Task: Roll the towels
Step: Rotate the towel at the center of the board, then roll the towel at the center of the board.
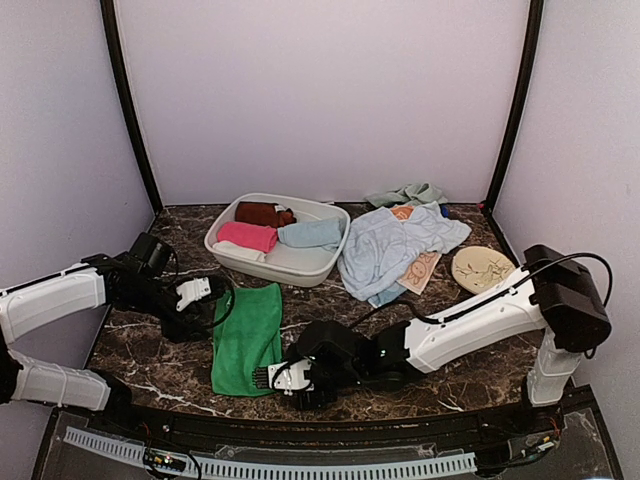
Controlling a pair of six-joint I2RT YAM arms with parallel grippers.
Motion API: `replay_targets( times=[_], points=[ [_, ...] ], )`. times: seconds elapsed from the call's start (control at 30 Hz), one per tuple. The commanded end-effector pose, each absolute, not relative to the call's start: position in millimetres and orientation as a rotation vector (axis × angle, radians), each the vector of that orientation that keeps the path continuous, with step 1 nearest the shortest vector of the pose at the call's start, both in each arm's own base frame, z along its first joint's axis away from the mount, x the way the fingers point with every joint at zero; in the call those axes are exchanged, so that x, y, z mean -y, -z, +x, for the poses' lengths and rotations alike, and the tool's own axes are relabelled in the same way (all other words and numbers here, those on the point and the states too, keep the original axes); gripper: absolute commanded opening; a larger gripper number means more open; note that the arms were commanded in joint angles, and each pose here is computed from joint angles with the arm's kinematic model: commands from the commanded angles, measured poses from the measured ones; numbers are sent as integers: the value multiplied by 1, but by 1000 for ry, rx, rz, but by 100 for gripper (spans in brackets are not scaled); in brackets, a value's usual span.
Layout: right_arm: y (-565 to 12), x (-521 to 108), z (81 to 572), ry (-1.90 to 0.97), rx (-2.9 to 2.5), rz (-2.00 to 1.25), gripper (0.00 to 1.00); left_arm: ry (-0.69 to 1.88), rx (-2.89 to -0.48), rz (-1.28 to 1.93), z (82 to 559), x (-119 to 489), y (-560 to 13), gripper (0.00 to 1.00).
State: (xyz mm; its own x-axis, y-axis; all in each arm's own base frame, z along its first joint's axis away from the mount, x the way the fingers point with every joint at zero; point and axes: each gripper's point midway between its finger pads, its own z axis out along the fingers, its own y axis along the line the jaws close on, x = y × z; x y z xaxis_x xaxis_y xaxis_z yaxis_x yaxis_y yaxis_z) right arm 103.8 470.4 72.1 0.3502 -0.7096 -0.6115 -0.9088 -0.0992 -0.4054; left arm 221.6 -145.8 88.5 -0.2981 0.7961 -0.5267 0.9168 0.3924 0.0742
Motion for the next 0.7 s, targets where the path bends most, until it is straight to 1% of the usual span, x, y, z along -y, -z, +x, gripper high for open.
replay_targets(
  times=[0.0,0.07,0.13,0.27,0.4,0.57,0.6,0.67],
  points=[
    [-66,-494,91,-353,-1278,-1961,74,315,-2147,1514,207,138,-88,65],
    [-57,-498,91,-330,-1259,-1995,71,288,-2138,1541,201,133,-85,65],
    [-59,-509,94,-316,-1232,-2003,66,280,-2136,1568,193,129,-82,65],
    [-58,-519,94,-307,-1213,-2017,61,271,-2141,1614,180,122,-76,65],
    [-49,-520,90,-309,-1210,-2050,57,264,-2153,1627,178,120,-74,65],
    [-33,-518,85,-336,-1263,-2086,53,302,-2120,1591,179,127,-85,64],
    [-28,-517,85,-339,-1288,-2092,51,309,-2109,1589,178,128,-87,64],
    [-20,-516,87,-342,-1355,-2083,44,307,-2080,1600,175,128,-92,64]
  ],
)
